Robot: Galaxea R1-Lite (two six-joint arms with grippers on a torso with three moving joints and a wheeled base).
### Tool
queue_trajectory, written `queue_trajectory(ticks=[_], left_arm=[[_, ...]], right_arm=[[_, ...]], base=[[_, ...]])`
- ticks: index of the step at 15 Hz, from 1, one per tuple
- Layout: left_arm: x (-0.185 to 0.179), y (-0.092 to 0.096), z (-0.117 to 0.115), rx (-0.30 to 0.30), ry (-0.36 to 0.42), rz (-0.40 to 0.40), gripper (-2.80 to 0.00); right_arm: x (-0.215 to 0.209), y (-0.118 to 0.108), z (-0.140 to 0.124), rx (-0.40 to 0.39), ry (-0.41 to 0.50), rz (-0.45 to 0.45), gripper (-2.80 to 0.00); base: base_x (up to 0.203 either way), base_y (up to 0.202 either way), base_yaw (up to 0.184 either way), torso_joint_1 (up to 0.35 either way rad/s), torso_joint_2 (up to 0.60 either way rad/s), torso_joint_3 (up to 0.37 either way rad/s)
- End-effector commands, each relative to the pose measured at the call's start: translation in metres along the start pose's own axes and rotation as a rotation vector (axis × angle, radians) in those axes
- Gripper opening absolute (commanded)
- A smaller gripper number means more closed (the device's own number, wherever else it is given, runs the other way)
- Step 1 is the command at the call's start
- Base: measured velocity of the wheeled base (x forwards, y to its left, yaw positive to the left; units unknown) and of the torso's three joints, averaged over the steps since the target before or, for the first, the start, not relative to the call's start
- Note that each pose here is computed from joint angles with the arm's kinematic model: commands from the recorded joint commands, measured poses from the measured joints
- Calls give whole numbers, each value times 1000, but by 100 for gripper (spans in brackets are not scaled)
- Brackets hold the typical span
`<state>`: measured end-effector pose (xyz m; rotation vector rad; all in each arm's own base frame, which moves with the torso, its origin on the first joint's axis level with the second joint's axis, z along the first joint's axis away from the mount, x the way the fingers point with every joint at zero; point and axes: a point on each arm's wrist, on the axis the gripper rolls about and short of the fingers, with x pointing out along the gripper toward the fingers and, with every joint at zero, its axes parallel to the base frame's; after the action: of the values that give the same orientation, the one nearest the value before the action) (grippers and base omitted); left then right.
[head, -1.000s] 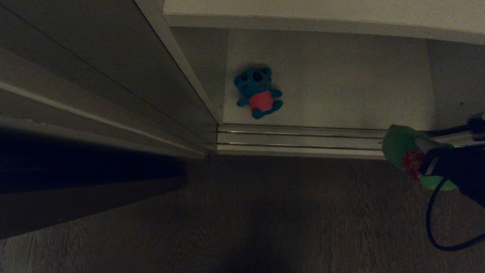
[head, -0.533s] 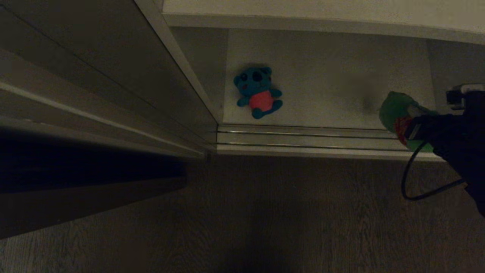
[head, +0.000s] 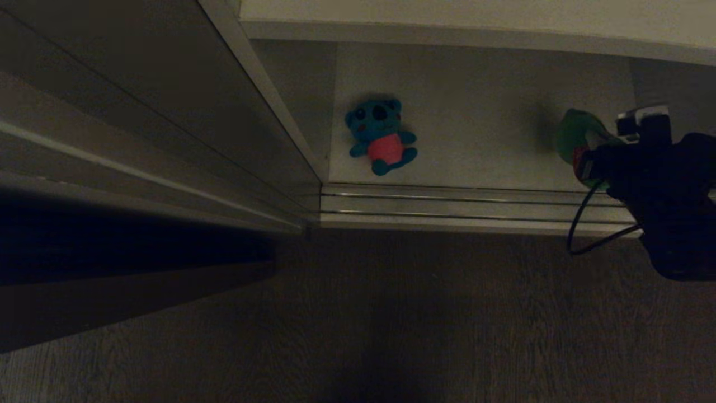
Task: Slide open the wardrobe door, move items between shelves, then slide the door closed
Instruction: Place the green doll on the lower shelf
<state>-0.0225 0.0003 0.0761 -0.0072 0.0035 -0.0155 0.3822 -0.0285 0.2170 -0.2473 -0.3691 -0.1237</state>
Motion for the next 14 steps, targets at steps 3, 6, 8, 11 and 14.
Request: queue_trajectory(ticks=[3, 6, 8, 11, 14], left_arm=[[0, 0, 0, 0, 0, 0, -280], [0, 0, 0, 0, -2, 0, -280], [0, 0, 0, 0, -1, 0, -280], [0, 0, 0, 0, 0, 0, -280], [0, 0, 0, 0, -1, 0, -280]], right_arm=[[29, 12, -35, -110, -11, 12, -280], [49, 14, -40, -170, -71, -4, -280], [59, 16, -48, -261, -95, -9, -280], [70, 14, -52, -327, -137, -19, -280], [77, 2, -55, -368, -188, -69, -280]], base=[[0, 0, 0, 0, 0, 0], [0, 0, 0, 0, 0, 0], [0, 0, 0, 0, 0, 0], [0, 0, 0, 0, 0, 0], [0, 0, 0, 0, 0, 0]])
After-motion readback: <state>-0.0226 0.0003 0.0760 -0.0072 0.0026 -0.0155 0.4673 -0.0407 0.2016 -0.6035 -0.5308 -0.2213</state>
